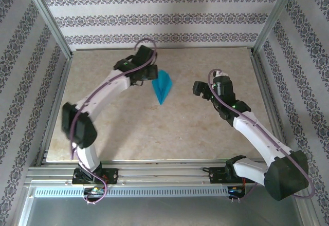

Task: Fold a paper plane with a square sheet of paper (pick it up from the middle)
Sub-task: Reset both arms

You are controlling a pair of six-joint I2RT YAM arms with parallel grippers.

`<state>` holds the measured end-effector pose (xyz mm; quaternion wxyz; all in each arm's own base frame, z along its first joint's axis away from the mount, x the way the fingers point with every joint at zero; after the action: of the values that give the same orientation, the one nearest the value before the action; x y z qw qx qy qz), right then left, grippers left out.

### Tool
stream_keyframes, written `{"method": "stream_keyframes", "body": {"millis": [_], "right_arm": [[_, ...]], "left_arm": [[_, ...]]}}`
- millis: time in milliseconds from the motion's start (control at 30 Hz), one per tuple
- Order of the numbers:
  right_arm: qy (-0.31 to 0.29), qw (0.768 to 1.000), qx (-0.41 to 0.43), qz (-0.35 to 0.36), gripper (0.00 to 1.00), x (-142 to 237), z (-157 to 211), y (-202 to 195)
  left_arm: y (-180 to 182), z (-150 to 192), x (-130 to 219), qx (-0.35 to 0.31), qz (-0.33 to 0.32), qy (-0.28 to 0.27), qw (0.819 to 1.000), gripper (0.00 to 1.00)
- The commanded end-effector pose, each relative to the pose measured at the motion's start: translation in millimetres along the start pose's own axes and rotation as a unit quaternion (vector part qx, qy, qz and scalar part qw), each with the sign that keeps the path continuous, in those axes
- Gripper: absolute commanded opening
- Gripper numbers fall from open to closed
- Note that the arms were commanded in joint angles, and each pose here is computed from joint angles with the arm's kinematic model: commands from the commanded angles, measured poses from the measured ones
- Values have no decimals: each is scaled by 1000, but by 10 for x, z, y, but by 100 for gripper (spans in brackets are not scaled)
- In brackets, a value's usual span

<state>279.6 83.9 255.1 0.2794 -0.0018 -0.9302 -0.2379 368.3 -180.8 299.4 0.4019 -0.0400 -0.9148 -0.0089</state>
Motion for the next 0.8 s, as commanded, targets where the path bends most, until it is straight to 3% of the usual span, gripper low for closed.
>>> {"method": "stream_keyframes", "body": {"millis": [0,133,233,433,600,767], "right_arm": [[-77,993,54,76,98,66,-257,-108],[-131,976,95,145,98,35,-269,-344],[-139,970,86,182,98,16,-213,-611],[-165,959,53,223,98,-24,68,-1167],[-163,966,74,187,98,-196,210,-1245],[-187,969,109,118,98,-385,230,-1186]], "left_arm": [[503,81,110,16,-95,-82,992,75],[1029,469,250,37,-167,-151,974,90],[1400,831,248,53,-225,-173,957,100],[1915,1447,107,79,-305,-163,935,99],[2046,1595,-158,45,-295,-171,939,99],[1964,1597,-458,-8,-230,-213,950,99]]}}
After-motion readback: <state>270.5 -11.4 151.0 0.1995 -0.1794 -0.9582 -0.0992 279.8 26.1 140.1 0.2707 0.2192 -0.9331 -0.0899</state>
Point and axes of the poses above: each hand's point on the last joint's axis, 136 mm out from that joint toward the fingers, its own x axis back along the fingers, its own y axis along the line the jaws close on, z = x × y, the point moved 9 cm from there along x, back along the fingers, and after that the axes turned 11 degrees about -x, right-handed, at the moved point
